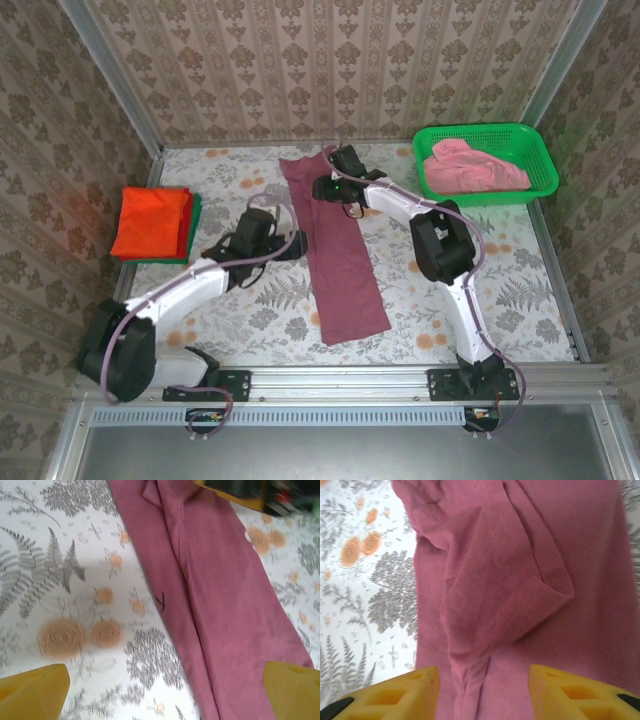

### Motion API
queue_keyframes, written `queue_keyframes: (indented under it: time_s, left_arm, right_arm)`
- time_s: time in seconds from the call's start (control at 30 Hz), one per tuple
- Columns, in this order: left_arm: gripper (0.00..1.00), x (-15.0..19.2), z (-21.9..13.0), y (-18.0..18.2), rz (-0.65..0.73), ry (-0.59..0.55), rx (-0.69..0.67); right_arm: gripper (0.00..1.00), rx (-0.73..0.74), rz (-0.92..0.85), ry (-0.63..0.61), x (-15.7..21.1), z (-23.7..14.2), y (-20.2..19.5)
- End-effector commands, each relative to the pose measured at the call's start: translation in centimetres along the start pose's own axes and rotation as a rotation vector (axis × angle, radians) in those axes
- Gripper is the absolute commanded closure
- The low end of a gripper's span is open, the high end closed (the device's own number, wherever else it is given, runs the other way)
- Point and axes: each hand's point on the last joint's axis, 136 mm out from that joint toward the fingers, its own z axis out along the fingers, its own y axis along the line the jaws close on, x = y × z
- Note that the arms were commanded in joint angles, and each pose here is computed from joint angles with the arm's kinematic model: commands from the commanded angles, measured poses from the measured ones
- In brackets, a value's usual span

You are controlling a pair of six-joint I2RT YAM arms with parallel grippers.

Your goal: Fold and stack the t-shirts

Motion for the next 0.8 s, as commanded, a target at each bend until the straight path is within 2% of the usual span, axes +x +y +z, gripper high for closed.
queue_keyframes:
  time_s: [0.0,0.17,0.4,0.67,0.77]
  left_arm:
    - [0.0,-0.5,-1.2,0.8,-0.032,-0.121,-0.067]
    - [0.0,0.5,-1.6,0.9,0.004,-0.174,-0.073]
    - [0.0,0.1,-1.3,1.5,0.06,-0.181,-0.121]
    - [0.0,0.1,0.1,1.4,0.034,-0.143,-0.092]
    - [0.0,-0.3,0.6,1.5,0.027,-0.157,-0.079]
  right_arm:
    - [0.49,0.044,0.077,0.104,1.8,2.3,-2.1]
    - [0.49,0.145,0.143,0.119,1.6,3.3,-6.2]
    - [0.47,0.203,0.152,0.136,0.7,2.1,-10.5]
    - [0.46,0.177,0.077,0.064,-2.6,-1.6,-9.1]
    - [0.45,0.106,-0.001,0.013,-3.6,-4.0,-7.3]
